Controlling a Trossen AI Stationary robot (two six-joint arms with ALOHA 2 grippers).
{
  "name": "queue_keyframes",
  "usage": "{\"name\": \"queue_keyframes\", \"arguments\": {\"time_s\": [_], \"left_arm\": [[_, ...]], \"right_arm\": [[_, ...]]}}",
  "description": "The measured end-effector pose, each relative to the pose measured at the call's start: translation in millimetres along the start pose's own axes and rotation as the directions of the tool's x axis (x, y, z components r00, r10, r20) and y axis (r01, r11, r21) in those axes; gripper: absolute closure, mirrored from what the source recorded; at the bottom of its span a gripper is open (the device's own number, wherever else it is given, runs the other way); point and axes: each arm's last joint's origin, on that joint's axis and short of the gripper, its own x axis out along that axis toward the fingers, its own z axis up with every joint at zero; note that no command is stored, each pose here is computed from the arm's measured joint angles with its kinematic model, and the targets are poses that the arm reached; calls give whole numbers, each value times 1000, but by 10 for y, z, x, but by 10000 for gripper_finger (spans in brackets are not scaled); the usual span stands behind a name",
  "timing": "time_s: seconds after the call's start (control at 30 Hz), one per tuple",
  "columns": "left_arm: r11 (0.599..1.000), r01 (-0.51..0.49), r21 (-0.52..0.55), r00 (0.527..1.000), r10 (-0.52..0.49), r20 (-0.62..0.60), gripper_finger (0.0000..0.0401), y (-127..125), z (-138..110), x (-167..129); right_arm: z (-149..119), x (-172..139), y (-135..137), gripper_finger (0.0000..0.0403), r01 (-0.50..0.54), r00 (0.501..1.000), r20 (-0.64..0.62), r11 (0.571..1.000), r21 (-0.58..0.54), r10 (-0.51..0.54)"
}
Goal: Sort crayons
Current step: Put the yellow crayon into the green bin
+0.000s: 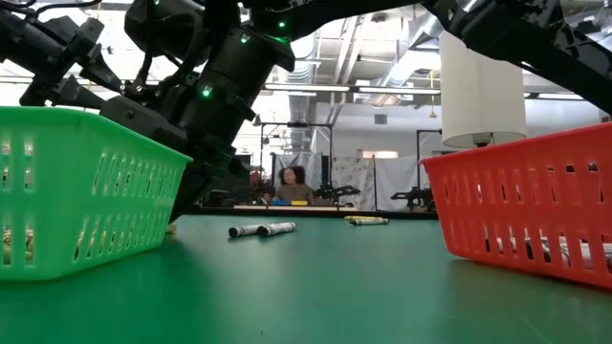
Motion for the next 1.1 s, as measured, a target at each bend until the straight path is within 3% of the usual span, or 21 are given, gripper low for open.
{"name": "queue_keyframes", "arguments": {"time_s": [0.47,0.67,1.1], "left_arm": [[1000,1,0,1000,-1,0,178,0,0,0],[1000,0,0,1000,0,0,178,0,-1,0],[1000,2,-5,1000,-2,-3,178,-1,-3,2]], "right_arm": [[80,-209,-42,401,82,995,50,997,3,-82],[142,-471,-9,401,118,989,91,993,-1,-117],[261,-999,408,401,35,959,283,994,-105,-3]]}}
